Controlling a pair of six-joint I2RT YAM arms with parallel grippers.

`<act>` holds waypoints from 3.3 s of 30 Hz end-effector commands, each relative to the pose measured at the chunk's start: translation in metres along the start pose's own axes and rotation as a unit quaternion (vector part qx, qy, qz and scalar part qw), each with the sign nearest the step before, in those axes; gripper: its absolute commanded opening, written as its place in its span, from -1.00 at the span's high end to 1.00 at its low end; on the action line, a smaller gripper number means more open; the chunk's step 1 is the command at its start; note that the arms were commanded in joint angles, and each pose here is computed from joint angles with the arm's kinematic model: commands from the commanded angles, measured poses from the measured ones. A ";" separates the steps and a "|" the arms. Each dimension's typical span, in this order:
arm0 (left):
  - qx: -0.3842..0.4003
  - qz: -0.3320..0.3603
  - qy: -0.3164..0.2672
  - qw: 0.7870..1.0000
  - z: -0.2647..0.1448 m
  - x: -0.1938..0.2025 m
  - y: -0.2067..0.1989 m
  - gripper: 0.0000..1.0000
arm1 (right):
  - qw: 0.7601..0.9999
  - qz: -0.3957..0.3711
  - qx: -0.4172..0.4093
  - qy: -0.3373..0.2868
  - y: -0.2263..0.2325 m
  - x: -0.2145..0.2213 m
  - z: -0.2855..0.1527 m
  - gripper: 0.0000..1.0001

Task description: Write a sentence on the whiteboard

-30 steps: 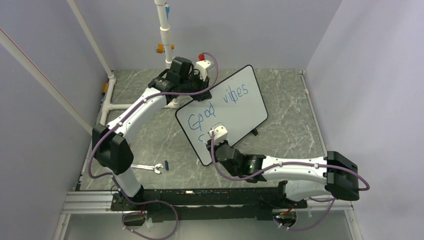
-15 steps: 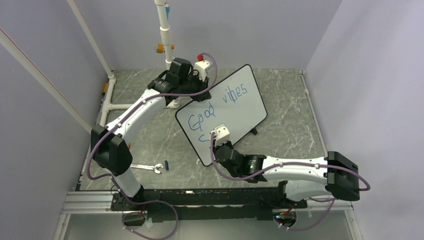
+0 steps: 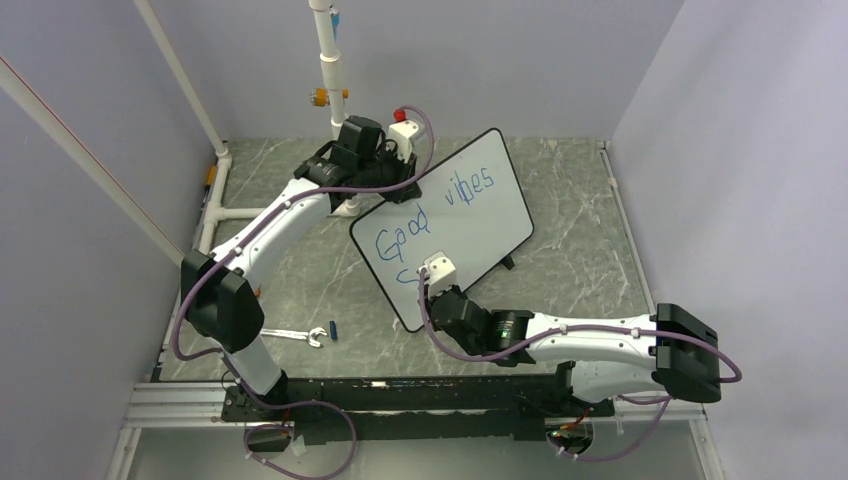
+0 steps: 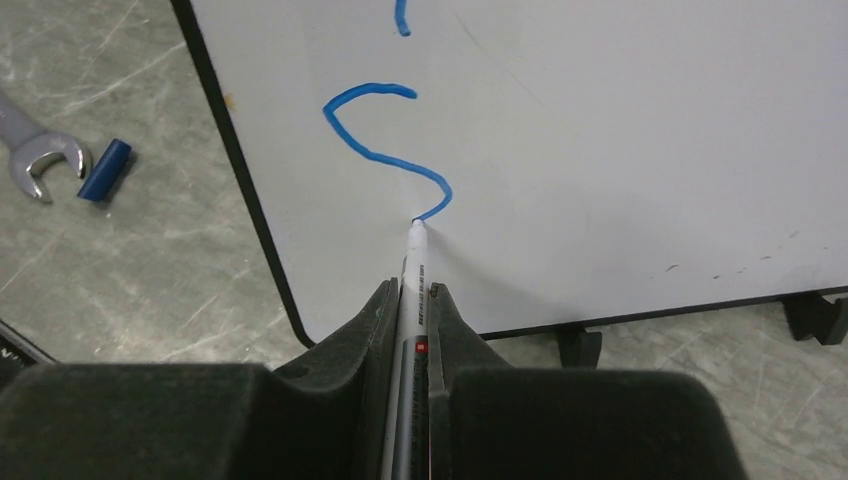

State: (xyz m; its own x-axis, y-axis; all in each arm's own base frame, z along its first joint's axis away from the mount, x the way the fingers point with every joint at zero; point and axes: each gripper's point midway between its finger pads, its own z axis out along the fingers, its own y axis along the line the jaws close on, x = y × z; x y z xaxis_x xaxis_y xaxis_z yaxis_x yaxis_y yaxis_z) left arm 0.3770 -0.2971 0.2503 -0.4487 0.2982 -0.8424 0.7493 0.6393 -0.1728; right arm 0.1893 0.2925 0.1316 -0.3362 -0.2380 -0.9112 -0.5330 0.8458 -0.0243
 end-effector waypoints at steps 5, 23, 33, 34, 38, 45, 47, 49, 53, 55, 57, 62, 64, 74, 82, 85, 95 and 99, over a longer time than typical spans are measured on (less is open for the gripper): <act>-0.053 0.042 -0.023 0.997 -0.010 -0.014 0.016 1.00 | 0.998 -0.006 -0.069 0.007 0.034 -0.011 0.003 1.00; -0.056 0.043 -0.019 0.997 -0.008 -0.011 0.018 1.00 | 0.991 0.035 -0.089 -0.091 0.028 -0.092 -0.037 1.00; -0.052 0.044 -0.018 0.997 -0.006 -0.010 0.018 1.00 | 0.994 0.037 0.009 -0.101 -0.019 -0.091 -0.026 1.00; -0.052 0.043 -0.017 0.998 -0.005 -0.009 0.018 1.00 | 0.994 0.037 0.011 -0.099 -0.021 -0.092 -0.023 1.00; -0.050 0.044 -0.015 0.998 -0.004 -0.008 0.018 1.00 | 0.995 0.032 -0.001 -0.095 -0.020 -0.093 -0.018 1.00; -0.053 0.045 -0.015 0.997 -0.004 -0.008 0.019 1.00 | 0.997 0.020 -0.002 -0.075 -0.014 -0.080 -0.005 1.00; -0.052 0.045 -0.015 0.998 -0.004 -0.008 0.019 1.00 | 0.997 0.021 0.000 -0.070 -0.014 -0.074 -0.003 1.00; -0.051 0.045 -0.015 0.998 -0.004 -0.008 0.019 1.00 | 0.998 0.021 0.008 -0.064 -0.018 -0.065 -0.001 1.00; -0.050 0.045 -0.014 0.998 -0.004 -0.008 0.018 1.00 | 0.998 0.019 0.012 -0.056 -0.021 -0.058 0.002 1.00; -0.050 0.045 -0.014 0.998 -0.004 -0.008 0.018 1.00 | 0.998 0.018 0.013 -0.052 -0.022 -0.055 0.004 1.00; -0.049 0.044 -0.014 0.998 -0.003 -0.008 0.018 1.00 | 0.999 0.015 0.011 -0.047 -0.022 -0.048 0.006 1.00; -0.045 0.043 -0.014 0.998 -0.003 -0.009 0.016 1.00 | 0.999 0.012 0.005 -0.038 -0.023 -0.037 0.011 1.00; -0.045 0.044 -0.015 0.998 -0.003 -0.009 0.016 1.00 | 0.999 0.014 0.002 -0.036 -0.023 -0.034 0.012 1.00; -0.046 0.042 -0.029 0.998 -0.006 -0.014 0.015 1.00 | 1.000 0.020 0.004 -0.005 -0.029 -0.001 0.010 1.00; -0.044 0.038 -0.027 0.998 -0.004 -0.013 0.015 1.00 | 1.000 0.021 0.020 -0.008 -0.038 0.000 0.005 1.00; -0.041 0.037 -0.025 0.998 -0.004 -0.012 0.014 1.00 | 0.999 0.020 0.034 -0.012 -0.043 -0.008 0.007 1.00; -0.037 0.034 -0.020 0.999 -0.002 -0.011 0.013 1.00 | 0.997 0.012 0.063 -0.031 -0.048 -0.040 0.015 1.00; -0.039 0.037 -0.022 0.998 -0.003 -0.012 0.013 1.00 | 0.997 0.009 0.060 -0.039 -0.044 -0.052 0.019 1.00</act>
State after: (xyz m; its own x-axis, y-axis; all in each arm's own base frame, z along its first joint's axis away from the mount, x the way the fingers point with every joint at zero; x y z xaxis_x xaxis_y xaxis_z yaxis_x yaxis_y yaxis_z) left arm 0.3799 -0.2969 0.2487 -0.4527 0.2837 -0.8453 0.7391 0.6497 -0.1777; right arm 0.2344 0.2644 0.1512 -0.3138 -0.2201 -0.9236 -0.4344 0.8983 -0.0665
